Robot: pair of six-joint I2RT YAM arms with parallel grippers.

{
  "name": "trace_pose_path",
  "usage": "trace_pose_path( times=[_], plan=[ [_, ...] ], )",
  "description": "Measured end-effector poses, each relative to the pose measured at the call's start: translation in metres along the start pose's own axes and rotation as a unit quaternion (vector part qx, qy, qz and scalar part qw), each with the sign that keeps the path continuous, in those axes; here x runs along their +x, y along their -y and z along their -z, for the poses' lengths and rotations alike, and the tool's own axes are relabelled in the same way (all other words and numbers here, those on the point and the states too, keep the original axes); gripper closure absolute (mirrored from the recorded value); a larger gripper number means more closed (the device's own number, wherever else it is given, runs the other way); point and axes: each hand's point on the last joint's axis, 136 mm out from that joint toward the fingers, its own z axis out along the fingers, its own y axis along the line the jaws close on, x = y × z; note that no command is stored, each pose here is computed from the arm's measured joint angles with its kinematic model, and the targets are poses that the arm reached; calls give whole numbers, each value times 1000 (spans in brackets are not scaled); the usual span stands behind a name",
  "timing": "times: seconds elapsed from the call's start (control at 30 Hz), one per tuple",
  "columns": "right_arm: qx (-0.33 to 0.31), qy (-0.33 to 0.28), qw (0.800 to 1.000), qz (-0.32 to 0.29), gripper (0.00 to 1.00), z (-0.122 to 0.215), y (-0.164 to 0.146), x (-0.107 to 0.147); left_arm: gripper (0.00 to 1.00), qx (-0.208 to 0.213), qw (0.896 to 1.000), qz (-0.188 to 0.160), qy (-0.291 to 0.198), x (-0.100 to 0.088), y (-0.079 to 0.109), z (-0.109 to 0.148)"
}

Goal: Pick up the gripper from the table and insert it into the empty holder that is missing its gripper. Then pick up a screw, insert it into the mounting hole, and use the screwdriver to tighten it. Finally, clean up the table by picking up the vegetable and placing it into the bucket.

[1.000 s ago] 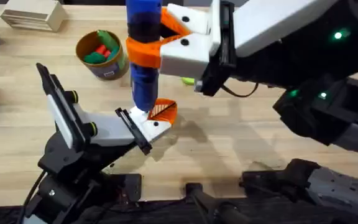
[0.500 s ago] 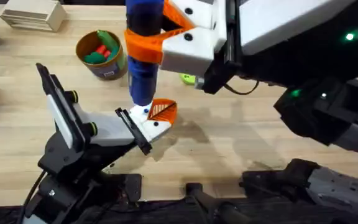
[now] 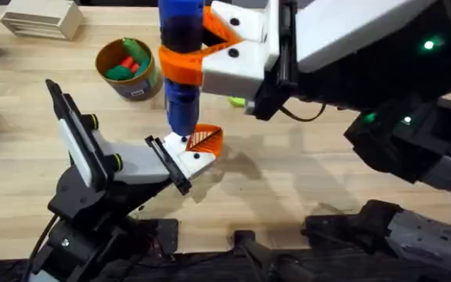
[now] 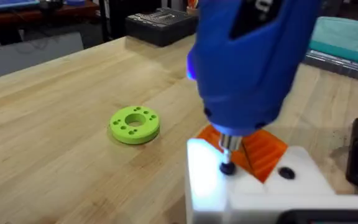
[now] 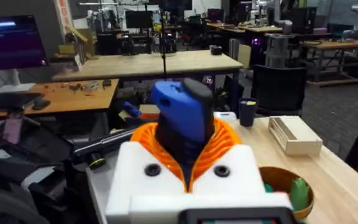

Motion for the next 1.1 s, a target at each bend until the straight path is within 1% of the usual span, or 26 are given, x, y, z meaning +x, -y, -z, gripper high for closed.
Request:
trace_pose_path(
  times=[0.3, 0.53, 0.8, 1.1],
  plan=[
    [1, -8, 1000, 3, 971, 0, 1, 4, 989, 0, 1000, 0, 0, 0, 0, 0],
    [-1, 6, 1000, 14, 971, 0, 0, -3, 989, 0, 1000, 0, 0, 0, 0, 0],
    [-1, 6, 1000, 12, 971, 0, 0, -3, 989, 0, 1000, 0, 0, 0, 0, 0],
    [-2, 11, 1000, -15, 971, 0, -1, -6, 989, 0, 1000, 0, 0, 0, 0, 0]
  ],
)
